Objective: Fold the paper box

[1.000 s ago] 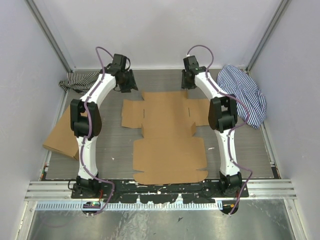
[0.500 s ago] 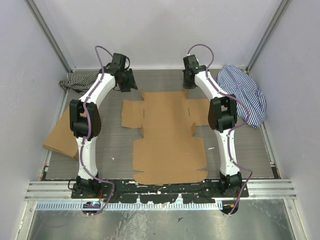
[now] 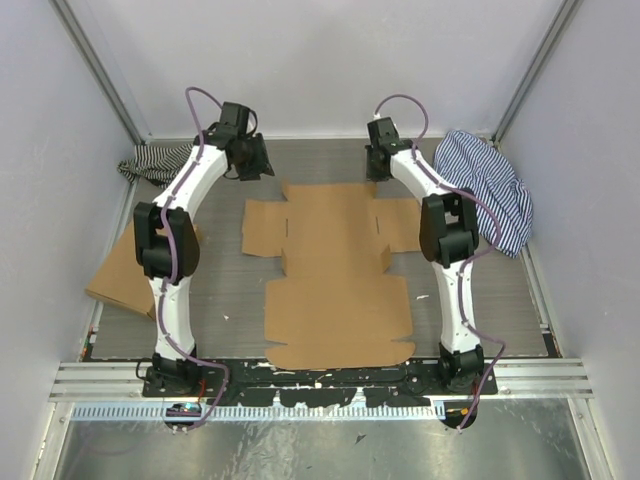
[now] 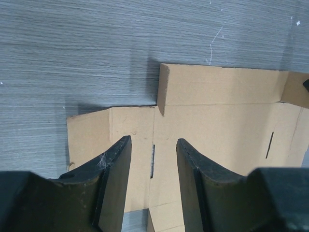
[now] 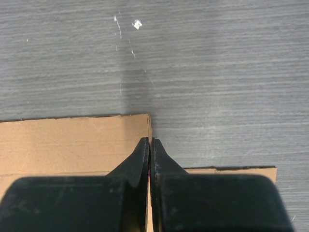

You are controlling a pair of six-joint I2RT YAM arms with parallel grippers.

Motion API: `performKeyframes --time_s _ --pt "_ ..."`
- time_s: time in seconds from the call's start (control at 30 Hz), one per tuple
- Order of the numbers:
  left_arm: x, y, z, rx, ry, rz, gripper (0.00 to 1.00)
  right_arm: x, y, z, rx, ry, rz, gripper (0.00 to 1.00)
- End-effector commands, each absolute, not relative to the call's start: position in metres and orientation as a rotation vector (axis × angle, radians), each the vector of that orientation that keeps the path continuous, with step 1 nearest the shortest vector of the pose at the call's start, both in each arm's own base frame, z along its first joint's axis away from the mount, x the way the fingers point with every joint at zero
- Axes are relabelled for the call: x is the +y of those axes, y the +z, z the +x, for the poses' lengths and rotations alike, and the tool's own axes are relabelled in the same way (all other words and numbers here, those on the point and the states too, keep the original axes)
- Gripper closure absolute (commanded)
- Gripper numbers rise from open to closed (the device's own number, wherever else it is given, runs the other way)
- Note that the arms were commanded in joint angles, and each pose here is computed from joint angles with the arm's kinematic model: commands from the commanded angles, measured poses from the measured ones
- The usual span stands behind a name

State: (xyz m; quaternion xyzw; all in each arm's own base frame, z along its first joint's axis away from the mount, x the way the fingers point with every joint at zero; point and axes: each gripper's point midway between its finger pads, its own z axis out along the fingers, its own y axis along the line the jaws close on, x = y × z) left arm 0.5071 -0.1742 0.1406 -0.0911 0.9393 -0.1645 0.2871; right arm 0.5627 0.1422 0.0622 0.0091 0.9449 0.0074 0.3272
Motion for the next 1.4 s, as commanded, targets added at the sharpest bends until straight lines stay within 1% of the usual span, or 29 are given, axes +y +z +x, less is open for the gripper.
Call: performKeyframes --time_s 0.0,0.03,0.2,0.37,0.53,0.67,0.8,0.83,1.0,1.07,1.2,1.33,1.37 --pt "-0.175 0.195 0.506 2.403 -0.498 -0.189 0.51 0.151 0.135 0.572 2.228 0.125 0.032 0.99" --pt "-0.176 0.199 0.505 2.397 -0.506 -0.179 0.51 0.149 0.134 0.565 2.207 0.135 0.027 0.99" --pt "-0.184 0.231 0.498 2.35 -0.576 -0.104 0.49 0.158 0.167 0.547 2.068 0.239 -0.048 0.99" --pt "-0.191 0.263 0.485 2.293 -0.614 0.013 0.43 0.164 0.194 0.518 1.903 0.334 -0.104 0.99" --pt "-0.195 0.285 0.466 2.256 -0.565 0.171 0.4 0.182 0.244 0.476 1.6 0.429 -0.232 0.99" --pt "-0.201 0.294 0.441 2.224 -0.524 0.296 0.38 0.202 0.256 0.44 1.526 0.475 -0.371 0.99" --pt "-0.215 0.311 0.416 2.091 -0.497 0.452 0.34 0.211 0.263 0.401 1.466 0.495 -0.441 0.99" --pt "-0.219 0.312 0.408 2.055 -0.483 0.507 0.34 0.213 0.263 0.395 1.456 0.505 -0.464 0.99" --pt "-0.232 0.302 0.375 1.917 -0.34 0.731 0.25 0.218 0.268 0.363 1.424 0.542 -0.535 0.99" --pt "-0.23 0.295 0.37 1.891 -0.306 0.751 0.22 0.222 0.268 0.352 1.421 0.551 -0.573 0.99" --pt "-0.225 0.296 0.368 1.867 -0.273 0.762 0.2 0.231 0.268 0.332 1.428 0.583 -0.646 0.99" --pt "-0.232 0.289 0.368 1.867 -0.302 0.801 0.14 0.237 0.268 0.318 1.429 0.619 -0.698 0.99" --pt "-0.235 0.287 0.366 1.864 -0.322 0.826 0.13 0.238 0.269 0.314 1.427 0.624 -0.714 0.99"
